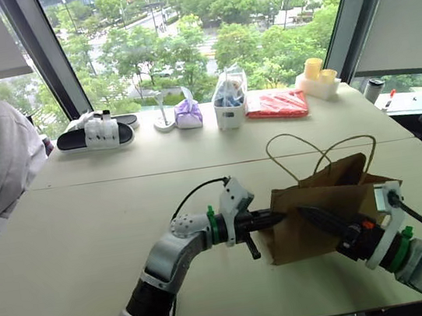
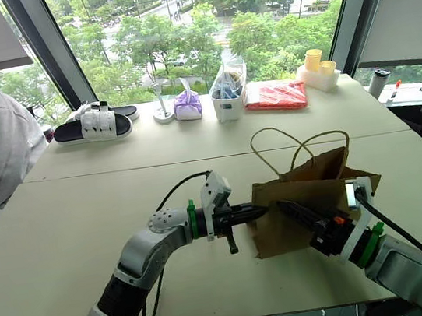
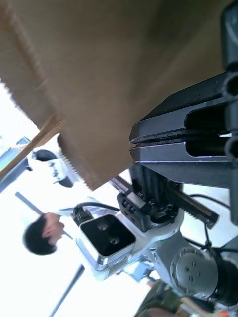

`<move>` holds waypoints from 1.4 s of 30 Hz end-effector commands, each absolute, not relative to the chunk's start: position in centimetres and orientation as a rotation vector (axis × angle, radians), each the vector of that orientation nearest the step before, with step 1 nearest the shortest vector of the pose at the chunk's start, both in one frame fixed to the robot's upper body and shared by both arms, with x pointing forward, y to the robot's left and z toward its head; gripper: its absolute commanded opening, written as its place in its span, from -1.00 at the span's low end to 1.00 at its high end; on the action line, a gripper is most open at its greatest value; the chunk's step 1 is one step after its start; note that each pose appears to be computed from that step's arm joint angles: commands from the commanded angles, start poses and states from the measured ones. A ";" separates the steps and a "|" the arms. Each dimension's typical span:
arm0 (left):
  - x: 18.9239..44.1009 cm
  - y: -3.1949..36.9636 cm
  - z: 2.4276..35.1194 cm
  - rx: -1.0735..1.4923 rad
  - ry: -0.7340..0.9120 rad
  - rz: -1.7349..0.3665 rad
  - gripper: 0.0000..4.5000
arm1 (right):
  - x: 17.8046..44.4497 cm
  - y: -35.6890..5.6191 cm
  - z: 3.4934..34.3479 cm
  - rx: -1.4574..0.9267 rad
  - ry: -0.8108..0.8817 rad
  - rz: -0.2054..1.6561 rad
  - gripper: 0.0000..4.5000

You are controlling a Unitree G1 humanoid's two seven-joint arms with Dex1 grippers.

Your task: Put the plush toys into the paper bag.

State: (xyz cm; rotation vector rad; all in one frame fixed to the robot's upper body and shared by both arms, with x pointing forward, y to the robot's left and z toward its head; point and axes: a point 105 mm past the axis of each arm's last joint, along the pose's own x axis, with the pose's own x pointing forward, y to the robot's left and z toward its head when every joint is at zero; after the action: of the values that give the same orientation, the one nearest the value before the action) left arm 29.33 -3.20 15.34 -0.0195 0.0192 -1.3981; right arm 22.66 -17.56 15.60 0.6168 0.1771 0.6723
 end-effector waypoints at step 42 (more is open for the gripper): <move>32.4 11.4 16.9 -0.021 0.067 -1.118 0.95 | 18.0 -19.8 15.1 0.479 0.308 0.704 -1.00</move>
State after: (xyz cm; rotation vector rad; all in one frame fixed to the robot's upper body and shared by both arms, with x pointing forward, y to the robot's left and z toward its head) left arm 33.40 10.87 16.08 -0.0121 0.0777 -1.1166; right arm 18.51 -19.83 13.94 0.5210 0.3315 0.6633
